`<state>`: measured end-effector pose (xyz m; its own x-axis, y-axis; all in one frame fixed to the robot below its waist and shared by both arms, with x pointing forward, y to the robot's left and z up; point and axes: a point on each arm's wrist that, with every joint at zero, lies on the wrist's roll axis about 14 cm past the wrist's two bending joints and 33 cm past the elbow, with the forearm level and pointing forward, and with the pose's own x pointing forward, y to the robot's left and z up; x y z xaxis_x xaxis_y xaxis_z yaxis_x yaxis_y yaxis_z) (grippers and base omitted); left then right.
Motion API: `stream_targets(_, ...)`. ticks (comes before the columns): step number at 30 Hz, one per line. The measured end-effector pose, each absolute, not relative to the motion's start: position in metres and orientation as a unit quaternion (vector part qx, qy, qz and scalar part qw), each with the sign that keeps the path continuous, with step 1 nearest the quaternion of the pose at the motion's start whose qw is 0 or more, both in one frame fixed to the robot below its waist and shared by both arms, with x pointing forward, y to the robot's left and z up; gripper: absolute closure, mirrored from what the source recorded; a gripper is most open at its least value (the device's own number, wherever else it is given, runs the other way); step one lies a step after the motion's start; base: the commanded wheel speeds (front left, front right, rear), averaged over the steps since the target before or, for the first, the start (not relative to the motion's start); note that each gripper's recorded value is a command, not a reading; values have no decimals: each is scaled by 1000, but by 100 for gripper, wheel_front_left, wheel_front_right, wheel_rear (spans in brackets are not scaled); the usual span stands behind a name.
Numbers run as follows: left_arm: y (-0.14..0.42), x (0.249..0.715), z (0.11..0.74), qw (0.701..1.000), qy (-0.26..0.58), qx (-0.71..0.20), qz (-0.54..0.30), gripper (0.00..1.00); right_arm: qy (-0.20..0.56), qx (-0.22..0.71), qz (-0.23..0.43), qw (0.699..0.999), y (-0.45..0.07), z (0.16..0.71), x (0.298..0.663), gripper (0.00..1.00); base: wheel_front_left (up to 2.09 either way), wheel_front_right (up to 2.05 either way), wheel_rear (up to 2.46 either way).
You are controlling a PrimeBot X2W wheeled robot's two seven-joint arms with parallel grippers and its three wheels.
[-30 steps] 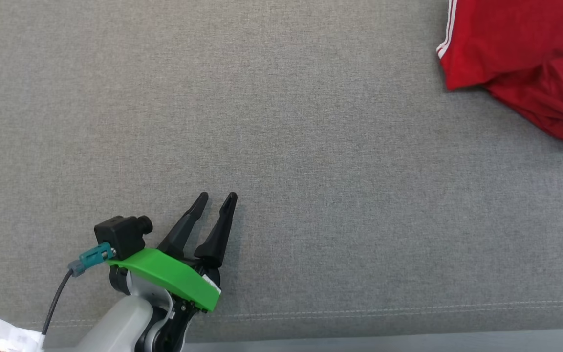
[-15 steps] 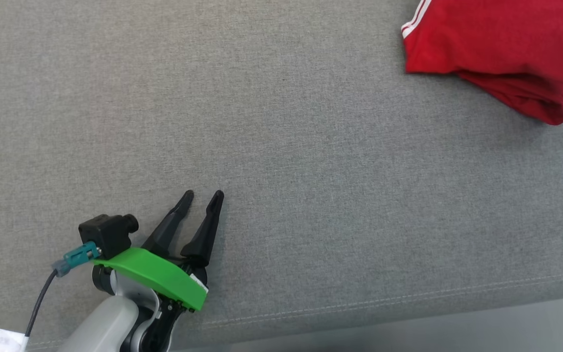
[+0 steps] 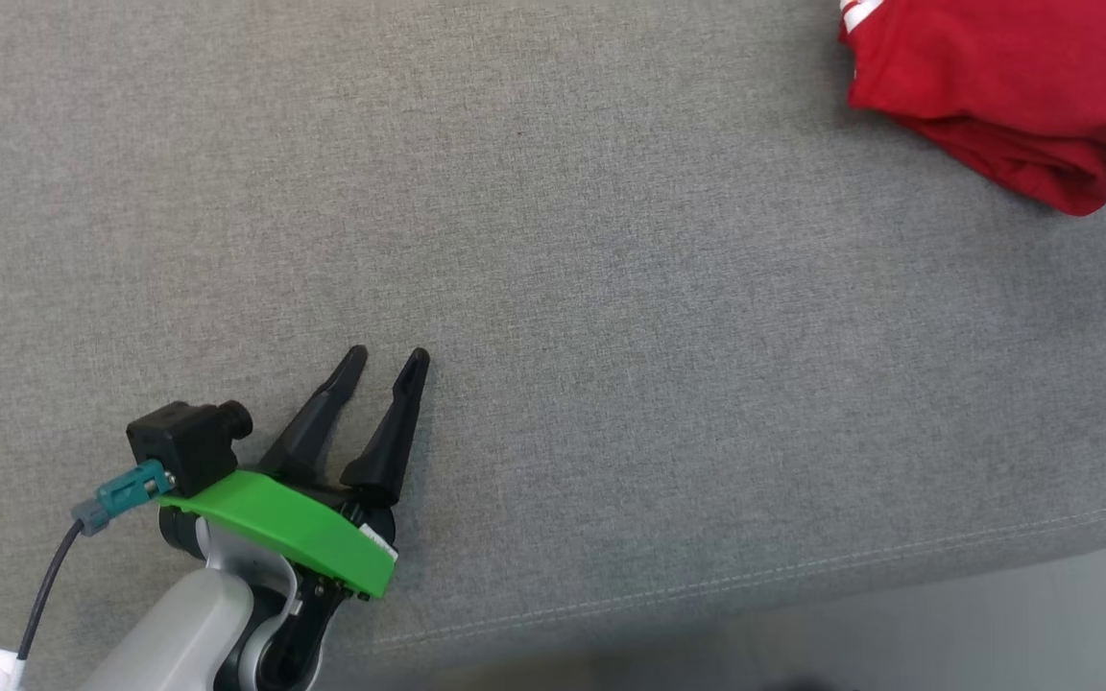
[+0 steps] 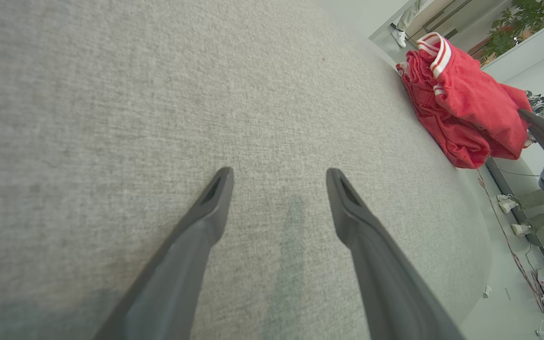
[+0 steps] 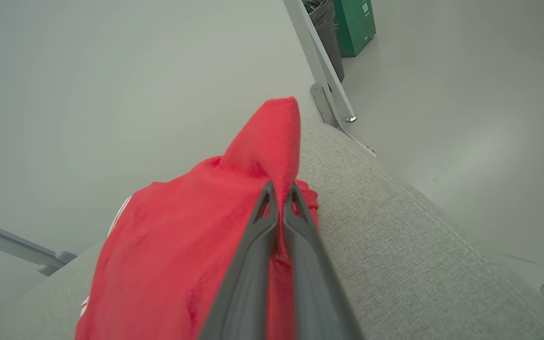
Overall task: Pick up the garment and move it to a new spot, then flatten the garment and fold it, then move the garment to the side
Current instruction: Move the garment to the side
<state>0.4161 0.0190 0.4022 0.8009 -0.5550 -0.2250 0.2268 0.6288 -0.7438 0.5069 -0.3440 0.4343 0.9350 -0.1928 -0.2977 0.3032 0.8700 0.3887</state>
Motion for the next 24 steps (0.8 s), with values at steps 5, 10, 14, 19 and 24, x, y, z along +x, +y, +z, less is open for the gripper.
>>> stream_targets(5, 22, 419, 399, 875, 227, -366, -221, 0, 127, 232, -136, 955, -336, 417, 509, 100, 0, 0, 0)
stream_targets(10, 25, 421, 398, 876, 227, -367, -216, 0, 131, 238, -154, 950, -334, 401, 510, 100, 0, 0, 0)
stream_targets(14, 28, 424, 396, 877, 226, -369, -209, 0, 131, 238, -166, 948, -336, 392, 512, 100, 0, 0, 0)
stream_targets(19, 29, 426, 396, 879, 225, -363, -212, 0, 117, 243, -181, 946, -341, 394, 518, 100, 0, 0, 0)
stream_targets(24, 29, 428, 397, 880, 225, -359, -217, 0, 115, 242, -195, 944, -345, 390, 520, 83, 0, 0, 0)
